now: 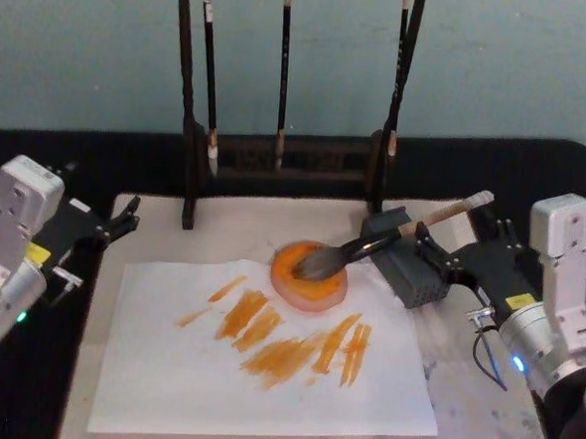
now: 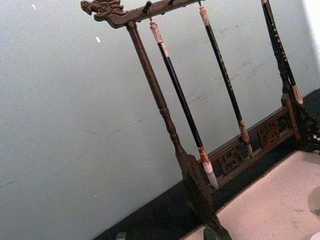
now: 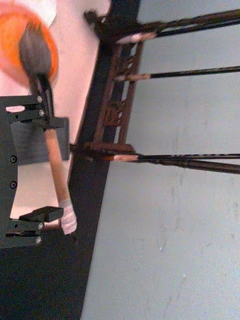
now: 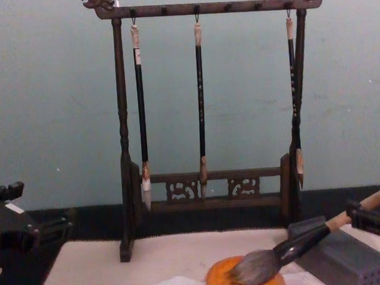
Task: Pick up the brush from the inkstone, write on the paper, then place the brush back to its original position.
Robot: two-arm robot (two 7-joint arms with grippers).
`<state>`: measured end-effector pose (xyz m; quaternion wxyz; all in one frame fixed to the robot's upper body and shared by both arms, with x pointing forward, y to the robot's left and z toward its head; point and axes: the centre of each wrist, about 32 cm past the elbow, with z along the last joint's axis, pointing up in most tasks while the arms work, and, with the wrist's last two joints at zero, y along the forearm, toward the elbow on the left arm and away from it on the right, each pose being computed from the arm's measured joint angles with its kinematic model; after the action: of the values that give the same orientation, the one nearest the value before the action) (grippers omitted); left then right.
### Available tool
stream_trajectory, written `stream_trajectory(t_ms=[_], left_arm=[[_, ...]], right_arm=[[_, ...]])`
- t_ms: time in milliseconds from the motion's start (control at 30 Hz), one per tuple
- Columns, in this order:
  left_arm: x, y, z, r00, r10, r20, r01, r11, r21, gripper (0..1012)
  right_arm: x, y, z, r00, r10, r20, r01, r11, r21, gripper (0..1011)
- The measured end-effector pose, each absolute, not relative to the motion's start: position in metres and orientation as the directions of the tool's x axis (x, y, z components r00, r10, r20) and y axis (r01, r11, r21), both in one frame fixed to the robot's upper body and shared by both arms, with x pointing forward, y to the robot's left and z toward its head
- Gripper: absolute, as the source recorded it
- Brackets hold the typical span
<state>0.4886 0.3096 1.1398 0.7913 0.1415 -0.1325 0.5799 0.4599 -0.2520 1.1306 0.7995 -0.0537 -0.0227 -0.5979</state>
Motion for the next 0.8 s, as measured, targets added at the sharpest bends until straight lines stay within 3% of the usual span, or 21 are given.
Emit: stream_trajectory(t_ms=[267, 800], left_arm=[[0.489, 0.310, 1.140, 0.292, 0.880, 0.374, -0.955, 0.287, 0.070, 1001], [0.489, 0.310, 1.140, 0.292, 0.880, 0.374, -0.955, 0.287, 0.070, 1001]], right_arm=[[0.463, -0.250, 1.115, 0.261, -0.951, 0.169, 0.965, 0.255, -0.057, 1000], [0.464, -0.250, 1.114, 0.261, -0.950, 0.173, 0.965, 0.255, -0.054, 1000]])
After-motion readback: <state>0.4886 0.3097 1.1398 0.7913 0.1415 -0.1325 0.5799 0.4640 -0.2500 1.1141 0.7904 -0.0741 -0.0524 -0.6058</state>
